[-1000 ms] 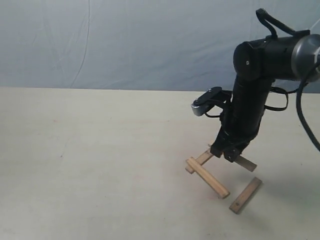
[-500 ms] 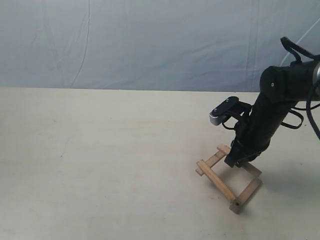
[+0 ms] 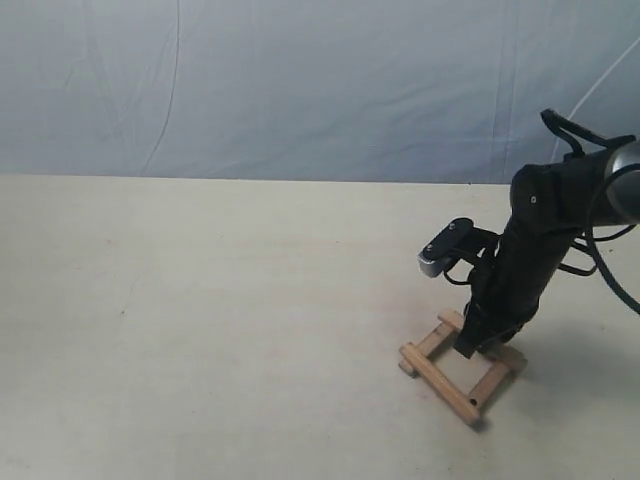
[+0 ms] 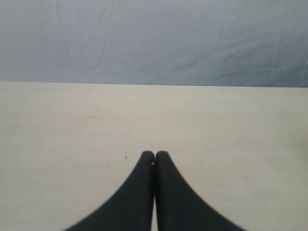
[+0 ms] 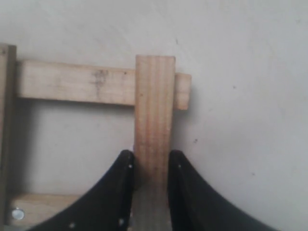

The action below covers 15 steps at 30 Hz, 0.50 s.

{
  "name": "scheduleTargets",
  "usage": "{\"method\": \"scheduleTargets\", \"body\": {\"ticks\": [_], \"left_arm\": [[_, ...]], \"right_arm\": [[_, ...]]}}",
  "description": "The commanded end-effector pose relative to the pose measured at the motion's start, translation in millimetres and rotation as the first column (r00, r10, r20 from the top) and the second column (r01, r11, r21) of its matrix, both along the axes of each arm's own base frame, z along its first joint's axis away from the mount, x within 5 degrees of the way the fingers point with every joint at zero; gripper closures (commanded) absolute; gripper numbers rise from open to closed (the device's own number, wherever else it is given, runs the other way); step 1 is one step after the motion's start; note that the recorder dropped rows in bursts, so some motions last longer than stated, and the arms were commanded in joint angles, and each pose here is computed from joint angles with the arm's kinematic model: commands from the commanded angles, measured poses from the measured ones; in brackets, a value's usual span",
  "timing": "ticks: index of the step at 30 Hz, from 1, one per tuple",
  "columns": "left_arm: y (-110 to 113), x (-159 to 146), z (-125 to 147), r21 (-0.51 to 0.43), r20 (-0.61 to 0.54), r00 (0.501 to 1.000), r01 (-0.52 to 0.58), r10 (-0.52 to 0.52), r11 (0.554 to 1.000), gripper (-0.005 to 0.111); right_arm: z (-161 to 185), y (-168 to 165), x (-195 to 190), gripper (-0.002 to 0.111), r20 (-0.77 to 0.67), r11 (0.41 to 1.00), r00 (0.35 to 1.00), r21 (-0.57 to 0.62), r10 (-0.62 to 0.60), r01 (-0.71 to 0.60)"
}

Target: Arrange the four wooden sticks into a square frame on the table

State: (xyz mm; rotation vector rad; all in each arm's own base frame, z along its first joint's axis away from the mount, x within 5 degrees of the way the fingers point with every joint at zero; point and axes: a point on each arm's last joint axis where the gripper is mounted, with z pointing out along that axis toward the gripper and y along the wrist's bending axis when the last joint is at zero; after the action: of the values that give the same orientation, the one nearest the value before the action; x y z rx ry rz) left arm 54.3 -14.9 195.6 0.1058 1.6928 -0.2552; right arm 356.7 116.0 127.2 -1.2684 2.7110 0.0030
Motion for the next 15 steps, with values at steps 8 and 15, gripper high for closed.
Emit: {"method": "scheduleTargets", "body": {"ticks": [8, 15], "left_arm": [[0, 0, -1, 0.004, 0.005, 1.0, 0.006, -0.006, 1.0, 0.107], [0, 0, -1, 0.004, 0.005, 1.0, 0.006, -0.006, 1.0, 0.107]], "right_arm": [[31, 31, 19, 0.109, -0.061, 0.894, 0.937, 0.286, -0.343, 0.346], [26, 104, 11, 0.109, -0.076, 0.866, 0.881, 0.166, -0.466, 0.472]]}}
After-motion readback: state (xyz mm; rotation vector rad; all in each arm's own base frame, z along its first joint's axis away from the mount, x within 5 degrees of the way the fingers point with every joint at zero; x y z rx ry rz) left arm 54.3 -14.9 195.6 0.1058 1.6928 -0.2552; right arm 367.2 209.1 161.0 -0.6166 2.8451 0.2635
